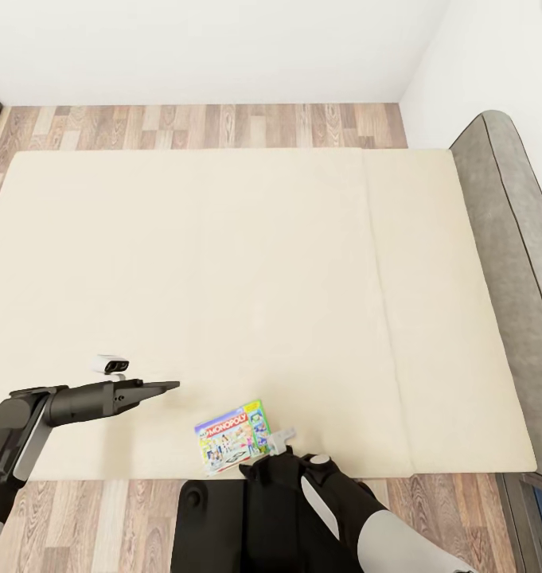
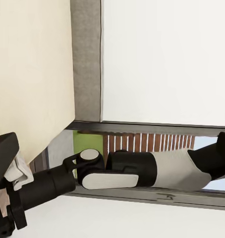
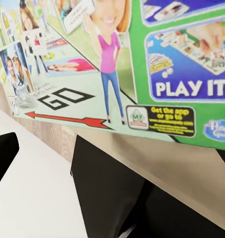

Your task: Put all the toys in the child's room - the three board games (two on the bed and one on the table), the two jigsaw puzzles on the table, and the tennis ball on the table - inside the toy box on the table in the child's room.

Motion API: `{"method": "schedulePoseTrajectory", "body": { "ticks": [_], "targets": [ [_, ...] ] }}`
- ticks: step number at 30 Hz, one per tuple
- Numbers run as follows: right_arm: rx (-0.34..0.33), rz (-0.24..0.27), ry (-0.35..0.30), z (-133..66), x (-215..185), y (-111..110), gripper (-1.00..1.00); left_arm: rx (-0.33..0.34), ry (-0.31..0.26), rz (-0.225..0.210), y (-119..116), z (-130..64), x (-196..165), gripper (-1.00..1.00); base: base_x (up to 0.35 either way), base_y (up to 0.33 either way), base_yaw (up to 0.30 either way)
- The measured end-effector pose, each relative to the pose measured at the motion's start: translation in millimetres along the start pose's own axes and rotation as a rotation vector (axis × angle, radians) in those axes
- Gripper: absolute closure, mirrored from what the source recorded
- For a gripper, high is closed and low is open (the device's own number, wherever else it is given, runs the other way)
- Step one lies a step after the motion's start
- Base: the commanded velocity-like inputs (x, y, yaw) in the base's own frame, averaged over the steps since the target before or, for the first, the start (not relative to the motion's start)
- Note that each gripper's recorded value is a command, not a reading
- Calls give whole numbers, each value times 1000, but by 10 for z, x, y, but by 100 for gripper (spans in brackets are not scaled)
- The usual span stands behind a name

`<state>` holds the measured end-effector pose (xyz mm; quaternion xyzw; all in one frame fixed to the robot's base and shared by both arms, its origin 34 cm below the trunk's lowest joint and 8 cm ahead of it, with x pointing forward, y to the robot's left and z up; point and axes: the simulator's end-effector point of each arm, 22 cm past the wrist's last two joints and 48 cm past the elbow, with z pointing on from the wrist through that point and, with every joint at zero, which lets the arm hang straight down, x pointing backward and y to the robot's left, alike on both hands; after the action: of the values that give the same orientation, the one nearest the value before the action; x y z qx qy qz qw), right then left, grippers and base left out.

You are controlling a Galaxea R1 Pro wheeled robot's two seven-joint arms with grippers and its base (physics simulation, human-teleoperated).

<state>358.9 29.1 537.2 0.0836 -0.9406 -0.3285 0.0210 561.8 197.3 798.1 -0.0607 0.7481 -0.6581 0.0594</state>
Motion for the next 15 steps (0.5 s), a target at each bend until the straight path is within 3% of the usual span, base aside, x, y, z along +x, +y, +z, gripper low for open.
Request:
{"method": "schedulePoseTrajectory", "body": {
  "ticks": [15],
  "targets": [
    [-2,-8,-30,-1,-63,2,-100,3,8,-2,-1,20,21,-100,0,0,0]
  ]
}}
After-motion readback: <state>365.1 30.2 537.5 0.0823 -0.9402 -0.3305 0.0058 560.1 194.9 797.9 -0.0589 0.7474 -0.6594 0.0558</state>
